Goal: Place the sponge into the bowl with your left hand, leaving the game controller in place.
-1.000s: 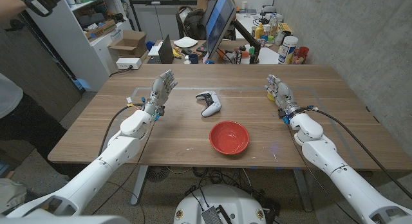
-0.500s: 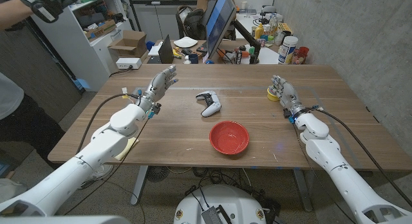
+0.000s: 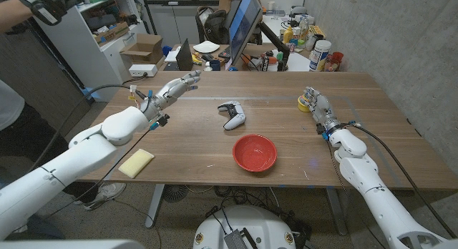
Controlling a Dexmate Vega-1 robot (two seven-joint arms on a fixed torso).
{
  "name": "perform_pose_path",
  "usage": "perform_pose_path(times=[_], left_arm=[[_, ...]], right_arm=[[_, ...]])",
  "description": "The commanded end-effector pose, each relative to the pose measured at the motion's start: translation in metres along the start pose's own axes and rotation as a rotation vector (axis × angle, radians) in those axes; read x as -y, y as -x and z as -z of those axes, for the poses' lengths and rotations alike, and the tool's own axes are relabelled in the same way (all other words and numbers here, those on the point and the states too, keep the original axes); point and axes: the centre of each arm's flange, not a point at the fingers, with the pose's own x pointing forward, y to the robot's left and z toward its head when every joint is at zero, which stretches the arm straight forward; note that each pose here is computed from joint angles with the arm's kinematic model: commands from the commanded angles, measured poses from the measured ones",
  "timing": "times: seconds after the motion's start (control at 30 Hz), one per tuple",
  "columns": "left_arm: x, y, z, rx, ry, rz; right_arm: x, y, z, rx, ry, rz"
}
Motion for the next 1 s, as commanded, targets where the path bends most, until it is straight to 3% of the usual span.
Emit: perform_pose_path(times=[0.03,0.5,0.67,0.77,0.87,1.0], left_arm=[[-0.015,0.033,-0.036,0.054,-0.186,0.043],[-0.032,0.066,-0.056,0.056,-0.393,0.088],[-0.029,0.076,-0.065,0.021,-0.645,0.178],[-0.028,0.082,-0.071,0.036,-0.776,0.197],[-0.028,0.085,-0.072,0.03,-0.83,0.221],[-0.022,0.092,-0.074,0.075,-0.961,0.235]], right_arm=[[-0.012,0.003,-0.002,0.008,0.007,0.014],[-0.027,0.004,0.001,0.01,0.003,0.041],[-0.034,0.006,0.001,0.021,0.002,0.067],[-0.034,0.006,0.002,0.019,-0.003,0.083],[-0.035,0.005,0.005,0.02,-0.009,0.088],[-0.039,0.002,0.011,0.011,-0.014,0.092]])
